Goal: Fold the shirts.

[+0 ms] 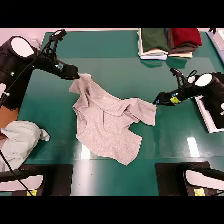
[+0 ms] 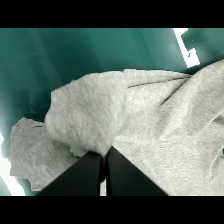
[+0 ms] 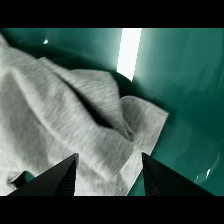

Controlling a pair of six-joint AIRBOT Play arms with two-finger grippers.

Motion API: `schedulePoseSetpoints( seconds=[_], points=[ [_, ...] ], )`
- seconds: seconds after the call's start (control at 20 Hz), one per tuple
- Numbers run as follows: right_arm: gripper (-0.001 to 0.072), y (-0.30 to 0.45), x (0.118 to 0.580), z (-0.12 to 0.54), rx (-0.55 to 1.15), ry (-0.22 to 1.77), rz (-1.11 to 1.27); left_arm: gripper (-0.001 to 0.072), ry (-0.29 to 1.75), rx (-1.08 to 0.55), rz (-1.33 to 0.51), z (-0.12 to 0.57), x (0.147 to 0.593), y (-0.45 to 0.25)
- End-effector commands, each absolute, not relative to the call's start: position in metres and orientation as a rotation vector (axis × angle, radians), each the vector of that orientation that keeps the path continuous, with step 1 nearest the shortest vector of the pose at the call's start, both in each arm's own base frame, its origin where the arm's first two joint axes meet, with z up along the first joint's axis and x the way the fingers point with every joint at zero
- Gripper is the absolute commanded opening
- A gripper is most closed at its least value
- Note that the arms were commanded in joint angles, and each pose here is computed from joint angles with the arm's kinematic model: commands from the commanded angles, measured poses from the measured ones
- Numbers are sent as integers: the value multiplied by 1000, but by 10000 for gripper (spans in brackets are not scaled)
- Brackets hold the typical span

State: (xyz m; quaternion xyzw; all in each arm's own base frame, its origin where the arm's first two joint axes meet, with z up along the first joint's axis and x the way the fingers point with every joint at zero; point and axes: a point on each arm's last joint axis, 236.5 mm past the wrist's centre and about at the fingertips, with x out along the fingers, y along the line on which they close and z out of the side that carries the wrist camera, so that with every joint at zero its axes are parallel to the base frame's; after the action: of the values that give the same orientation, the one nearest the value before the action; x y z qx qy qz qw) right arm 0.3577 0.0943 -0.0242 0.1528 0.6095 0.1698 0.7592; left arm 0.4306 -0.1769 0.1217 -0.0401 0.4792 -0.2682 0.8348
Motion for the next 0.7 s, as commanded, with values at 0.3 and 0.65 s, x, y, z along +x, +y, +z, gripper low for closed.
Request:
schedulePoseSetpoints(
  seconds=[0.3,0.65],
  points=[
    [94,139,361,-37,221,1286,486,22,1030,-81,-575,121,427,-177],
    [13,92,385,130,182,857,422,21,594,-39,-581,298,400,-169]
  ],
)
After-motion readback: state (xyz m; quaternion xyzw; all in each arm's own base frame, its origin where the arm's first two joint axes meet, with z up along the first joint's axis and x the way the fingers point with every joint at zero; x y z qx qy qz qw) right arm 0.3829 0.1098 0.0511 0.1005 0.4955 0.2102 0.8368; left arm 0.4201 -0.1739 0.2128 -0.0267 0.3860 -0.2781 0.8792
